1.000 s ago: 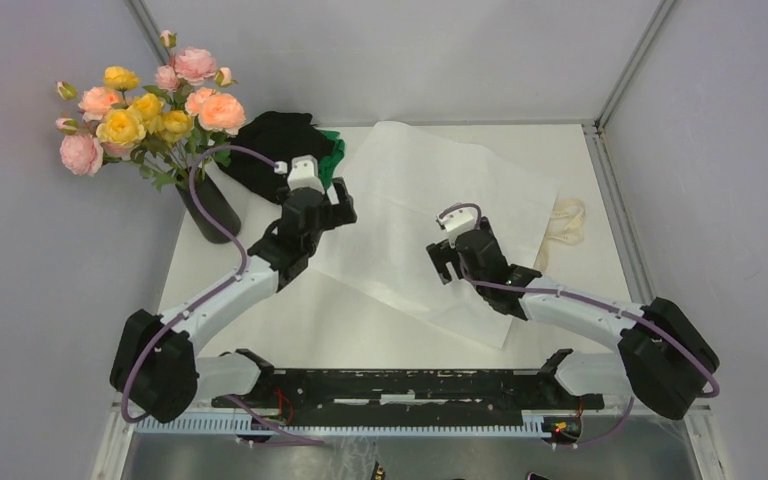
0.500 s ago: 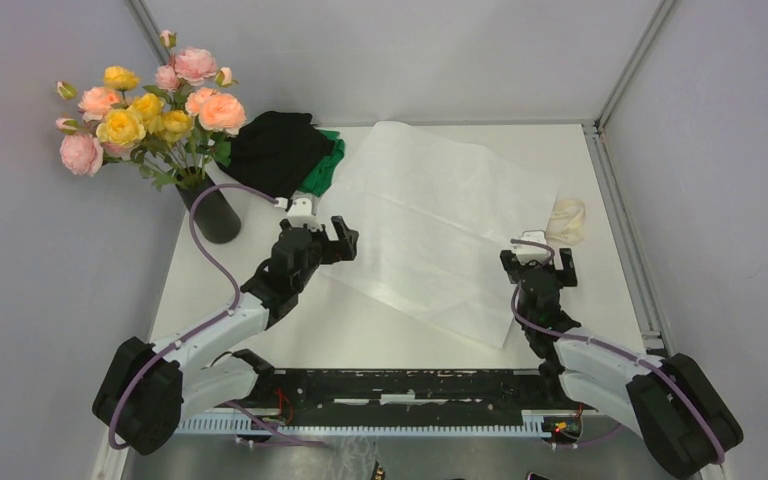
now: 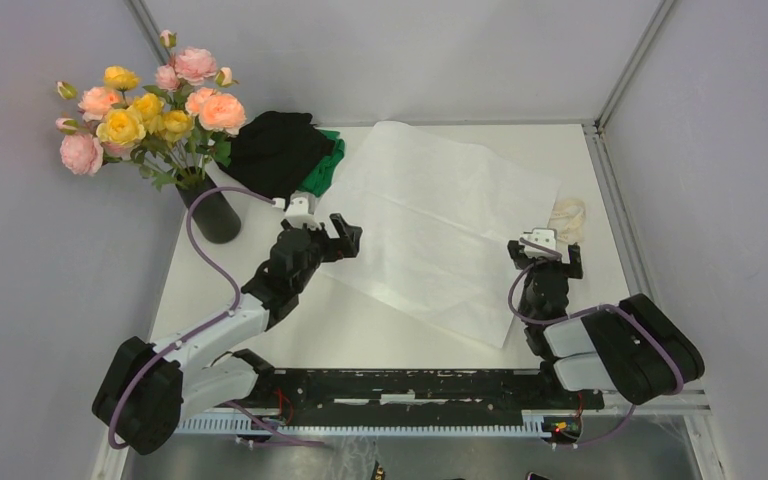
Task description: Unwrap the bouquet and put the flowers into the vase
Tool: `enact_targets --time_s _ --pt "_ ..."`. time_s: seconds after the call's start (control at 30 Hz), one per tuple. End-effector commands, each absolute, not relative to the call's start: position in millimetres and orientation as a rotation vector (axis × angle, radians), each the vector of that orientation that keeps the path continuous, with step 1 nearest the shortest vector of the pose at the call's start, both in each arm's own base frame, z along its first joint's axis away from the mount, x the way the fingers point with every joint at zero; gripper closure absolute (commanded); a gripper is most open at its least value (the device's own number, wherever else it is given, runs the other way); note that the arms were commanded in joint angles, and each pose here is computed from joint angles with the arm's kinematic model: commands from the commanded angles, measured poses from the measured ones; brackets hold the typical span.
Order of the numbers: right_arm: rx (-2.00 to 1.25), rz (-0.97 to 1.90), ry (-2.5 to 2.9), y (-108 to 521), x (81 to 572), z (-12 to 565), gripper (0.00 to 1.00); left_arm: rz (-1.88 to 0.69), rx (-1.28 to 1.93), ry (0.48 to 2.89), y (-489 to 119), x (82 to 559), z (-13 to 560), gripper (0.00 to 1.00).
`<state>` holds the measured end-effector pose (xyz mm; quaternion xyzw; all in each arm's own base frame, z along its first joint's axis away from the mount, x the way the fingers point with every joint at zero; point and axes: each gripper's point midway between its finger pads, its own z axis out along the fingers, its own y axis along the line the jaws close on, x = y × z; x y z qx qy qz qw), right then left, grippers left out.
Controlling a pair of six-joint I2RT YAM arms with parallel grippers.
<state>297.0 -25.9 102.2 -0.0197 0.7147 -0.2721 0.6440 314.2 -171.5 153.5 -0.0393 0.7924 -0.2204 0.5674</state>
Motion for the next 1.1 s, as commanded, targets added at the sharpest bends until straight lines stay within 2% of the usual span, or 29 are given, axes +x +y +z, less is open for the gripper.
enact_targets --time_s 0.0,0.5,0.67,0.8,0.93,1.07 --pt "-0.021 -0.585 1.552 -34.2 272.8 107.7 0.02 -0.576 -0.162 1.813 -175.6 318.1 162.8 0.0" --pt "-0.038 -0.584 1.582 -30.7 279.6 102.6 0.02 -0.618 -0.024 1.831 -190.5 310.8 169.5 0.0" --pt "-0.032 -0.71 1.743 -30.2 317.9 86.8 0.02 -0.607 0.006 1.822 -189.9 309.2 179.3 0.0" --pt "-0.247 -0.765 1.921 -7.7 351.5 58.6 0.02 -0.573 0.005 1.837 -183.3 306.3 180.0 0.0" --pt "-0.132 -0.751 1.784 -17.7 327.0 80.1 0.02 -0.556 -0.008 1.834 -176.2 301.6 180.1 0.0" --pt "0.008 -0.567 1.616 -35.8 287.8 97.3 0.02 -0.556 -0.01 1.815 -172.2 297.1 183.7 0.0"
